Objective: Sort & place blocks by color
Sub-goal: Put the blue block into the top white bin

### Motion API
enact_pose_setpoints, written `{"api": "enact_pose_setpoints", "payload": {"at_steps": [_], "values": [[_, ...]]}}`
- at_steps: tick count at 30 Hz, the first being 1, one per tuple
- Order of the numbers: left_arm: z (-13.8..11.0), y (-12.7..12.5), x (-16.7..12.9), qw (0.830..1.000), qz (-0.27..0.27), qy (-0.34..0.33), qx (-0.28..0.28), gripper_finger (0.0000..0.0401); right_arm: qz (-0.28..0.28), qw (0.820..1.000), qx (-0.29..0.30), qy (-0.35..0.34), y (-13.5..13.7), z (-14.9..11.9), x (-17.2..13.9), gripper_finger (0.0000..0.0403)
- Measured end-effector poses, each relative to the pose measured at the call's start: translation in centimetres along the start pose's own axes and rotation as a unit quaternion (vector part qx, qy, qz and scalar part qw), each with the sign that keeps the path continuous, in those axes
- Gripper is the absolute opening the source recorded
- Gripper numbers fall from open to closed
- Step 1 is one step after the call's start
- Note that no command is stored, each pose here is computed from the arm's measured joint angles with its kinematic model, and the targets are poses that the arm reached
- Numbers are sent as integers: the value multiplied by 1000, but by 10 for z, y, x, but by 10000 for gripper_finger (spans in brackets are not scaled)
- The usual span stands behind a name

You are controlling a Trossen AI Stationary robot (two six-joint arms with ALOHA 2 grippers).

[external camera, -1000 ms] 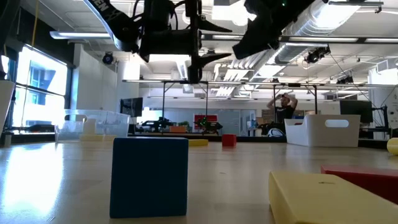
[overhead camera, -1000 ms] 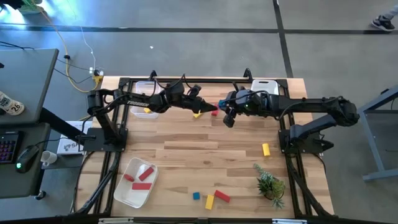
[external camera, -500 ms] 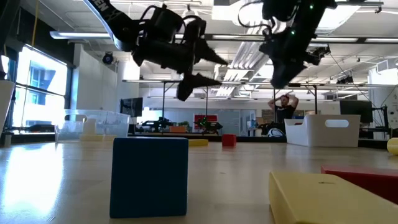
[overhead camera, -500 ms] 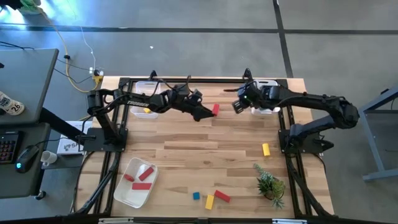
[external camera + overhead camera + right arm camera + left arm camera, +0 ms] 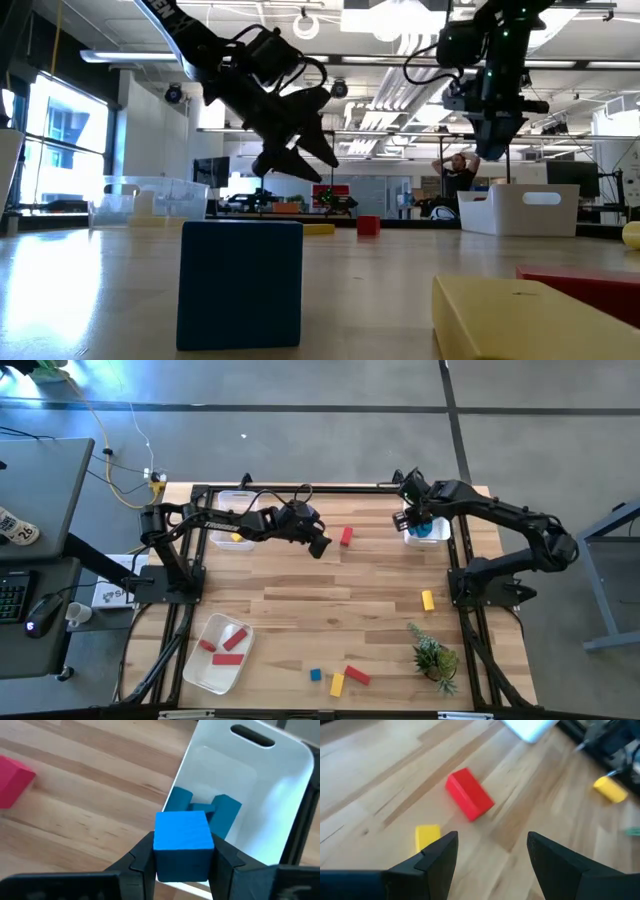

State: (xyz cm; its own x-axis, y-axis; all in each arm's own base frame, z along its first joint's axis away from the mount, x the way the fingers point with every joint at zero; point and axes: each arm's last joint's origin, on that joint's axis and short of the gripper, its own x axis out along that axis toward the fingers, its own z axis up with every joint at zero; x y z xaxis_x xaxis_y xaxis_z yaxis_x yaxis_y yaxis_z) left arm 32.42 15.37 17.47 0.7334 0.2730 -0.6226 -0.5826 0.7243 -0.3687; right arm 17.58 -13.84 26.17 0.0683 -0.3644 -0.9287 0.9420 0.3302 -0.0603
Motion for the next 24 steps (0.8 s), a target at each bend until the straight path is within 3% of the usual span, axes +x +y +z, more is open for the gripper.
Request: {"api": "enact_pose_setpoints", "payload": {"at_steps": [10, 24], "values": [[-8, 11, -1, 996, 70, 39, 28, 227, -22, 998, 42, 40, -29, 16, 18, 109], [-23, 19, 11, 991, 99, 82, 29, 227, -11, 992, 23, 125, -22, 22, 56, 113]]}}
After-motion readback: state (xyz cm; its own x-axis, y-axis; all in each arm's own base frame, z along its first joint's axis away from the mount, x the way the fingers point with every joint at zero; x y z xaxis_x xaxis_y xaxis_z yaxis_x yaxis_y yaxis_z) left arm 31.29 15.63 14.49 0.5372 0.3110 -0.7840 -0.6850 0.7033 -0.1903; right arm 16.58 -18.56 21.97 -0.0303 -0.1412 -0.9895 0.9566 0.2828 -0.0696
